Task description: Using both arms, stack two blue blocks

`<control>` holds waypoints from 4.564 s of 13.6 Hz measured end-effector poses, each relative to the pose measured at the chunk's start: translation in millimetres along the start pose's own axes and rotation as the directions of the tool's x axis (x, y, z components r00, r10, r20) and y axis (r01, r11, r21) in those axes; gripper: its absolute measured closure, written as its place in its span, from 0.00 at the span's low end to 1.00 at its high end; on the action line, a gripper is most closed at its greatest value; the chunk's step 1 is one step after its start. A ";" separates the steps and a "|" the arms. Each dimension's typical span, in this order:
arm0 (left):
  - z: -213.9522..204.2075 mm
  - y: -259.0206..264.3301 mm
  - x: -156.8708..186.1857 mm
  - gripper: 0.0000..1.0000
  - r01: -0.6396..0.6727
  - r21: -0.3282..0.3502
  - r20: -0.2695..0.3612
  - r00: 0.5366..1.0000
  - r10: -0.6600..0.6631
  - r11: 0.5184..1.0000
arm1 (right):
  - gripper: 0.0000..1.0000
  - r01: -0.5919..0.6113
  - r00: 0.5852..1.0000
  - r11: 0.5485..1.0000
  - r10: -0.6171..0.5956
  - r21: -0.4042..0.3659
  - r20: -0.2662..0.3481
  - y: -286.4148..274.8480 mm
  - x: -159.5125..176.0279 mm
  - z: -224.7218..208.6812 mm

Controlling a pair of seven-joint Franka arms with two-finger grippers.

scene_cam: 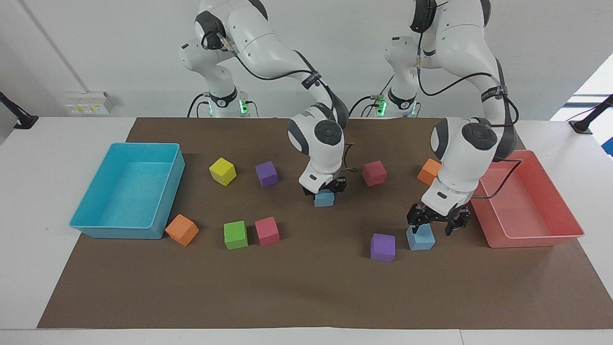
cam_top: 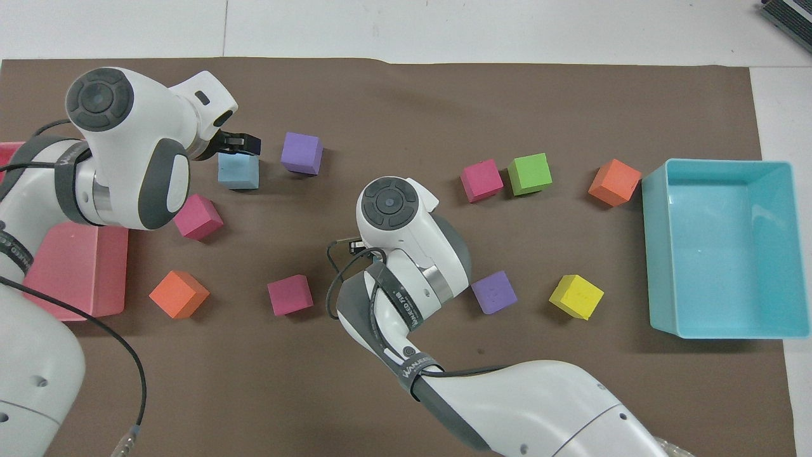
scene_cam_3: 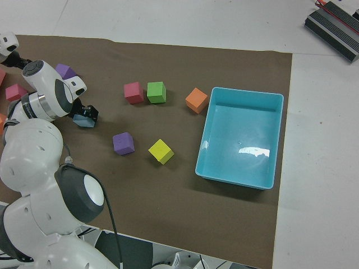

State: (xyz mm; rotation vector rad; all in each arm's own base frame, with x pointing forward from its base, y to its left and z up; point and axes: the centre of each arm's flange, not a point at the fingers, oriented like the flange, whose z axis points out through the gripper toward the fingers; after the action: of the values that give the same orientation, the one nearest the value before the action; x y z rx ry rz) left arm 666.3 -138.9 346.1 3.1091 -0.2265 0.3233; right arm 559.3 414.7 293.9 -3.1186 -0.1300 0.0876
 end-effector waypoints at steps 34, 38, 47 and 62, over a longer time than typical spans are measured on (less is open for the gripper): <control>8.6 1.5 -12.4 0.41 0.097 0.001 0.008 0.995 -0.097 0.995 | 0.00 -0.149 0.989 0.841 0.118 0.521 0.093 202.7 19.3 -61.2; -38.6 47.4 -14.9 0.41 0.096 -0.011 0.037 0.995 -0.096 0.995 | 0.07 -0.186 0.982 0.761 0.158 0.621 0.102 203.5 16.3 -30.4; -53.9 192.5 -49.2 0.41 0.152 -0.027 0.052 0.987 -0.150 0.988 | 0.99 -0.249 0.967 0.647 0.210 0.720 0.146 208.3 12.3 1.4; -51.1 294.8 -108.8 0.41 0.178 -0.003 0.087 0.980 -0.177 0.984 | 0.99 0.046 0.996 0.633 0.034 0.773 -0.087 215.6 9.1 27.3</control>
State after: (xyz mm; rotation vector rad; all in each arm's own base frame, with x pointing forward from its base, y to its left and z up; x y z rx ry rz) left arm 508.0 -414.0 371.6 3.1053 0.0487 0.1843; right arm 584.7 201.1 261.5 -2.2326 -0.0708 -0.0085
